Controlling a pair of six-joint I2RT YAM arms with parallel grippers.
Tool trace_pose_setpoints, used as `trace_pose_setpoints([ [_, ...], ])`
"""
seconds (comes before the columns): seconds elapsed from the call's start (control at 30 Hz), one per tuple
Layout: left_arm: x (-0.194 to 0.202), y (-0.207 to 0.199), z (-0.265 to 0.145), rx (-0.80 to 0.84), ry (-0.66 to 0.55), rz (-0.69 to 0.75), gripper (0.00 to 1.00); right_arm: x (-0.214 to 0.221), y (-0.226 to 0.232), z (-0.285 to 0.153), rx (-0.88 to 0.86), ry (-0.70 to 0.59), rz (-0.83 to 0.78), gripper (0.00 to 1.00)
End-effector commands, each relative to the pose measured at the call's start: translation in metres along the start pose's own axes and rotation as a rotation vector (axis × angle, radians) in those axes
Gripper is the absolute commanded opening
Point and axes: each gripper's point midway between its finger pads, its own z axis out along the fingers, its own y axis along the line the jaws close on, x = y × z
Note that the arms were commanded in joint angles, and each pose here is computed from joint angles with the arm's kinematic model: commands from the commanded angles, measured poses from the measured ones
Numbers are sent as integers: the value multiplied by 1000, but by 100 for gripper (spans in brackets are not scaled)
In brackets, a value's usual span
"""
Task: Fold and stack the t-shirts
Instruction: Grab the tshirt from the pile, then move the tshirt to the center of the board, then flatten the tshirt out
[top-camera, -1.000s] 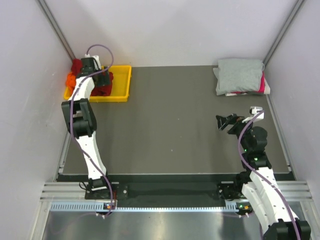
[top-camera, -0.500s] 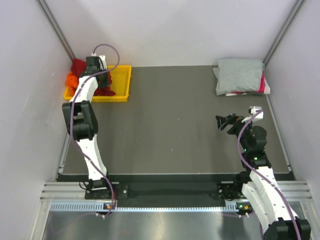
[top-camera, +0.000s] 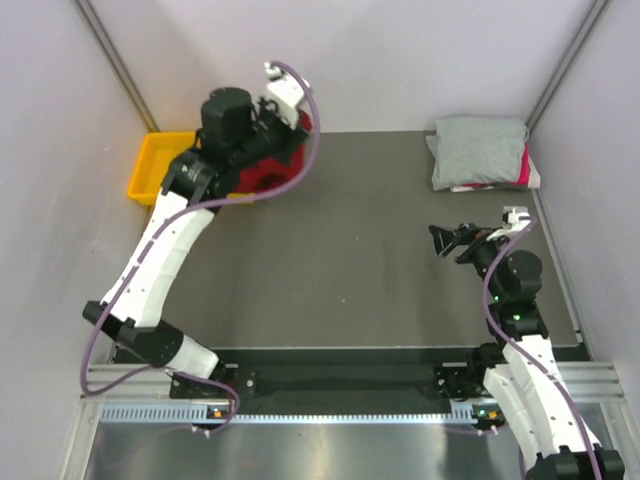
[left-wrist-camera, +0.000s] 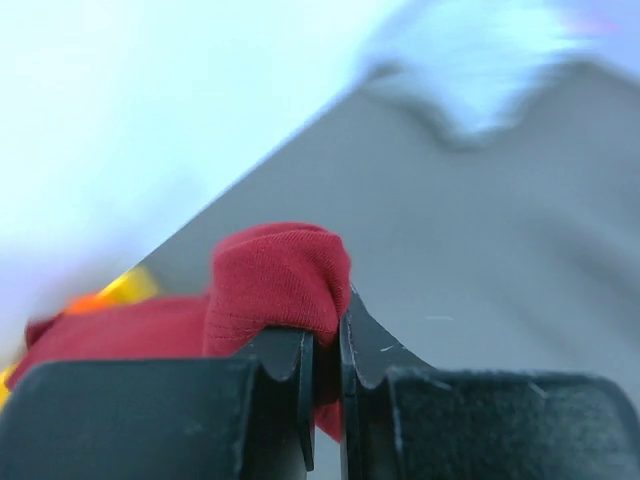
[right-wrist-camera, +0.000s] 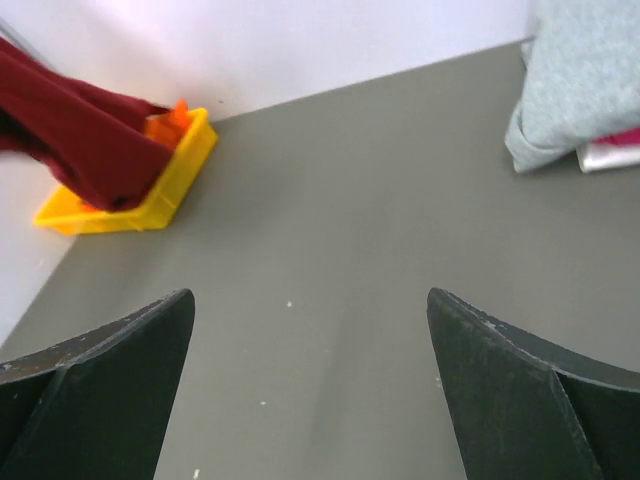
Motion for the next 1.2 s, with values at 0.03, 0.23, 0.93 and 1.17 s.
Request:
trace_pose_setpoints([
  [0.03,24,-86,4,230,80,23,0,-36,32,-6,-82,-50,16,100],
  [0.23,111,-194,65,519,293,-2,0,-39,-13,-21,232,-2,56,100],
  [0.93,238,-54,64,216,508,-215,99,48,-1,-1,140,446,124,72],
  [1.17,287,14,128,72,578,-166,99,126,-20,13,242,618,170,87],
])
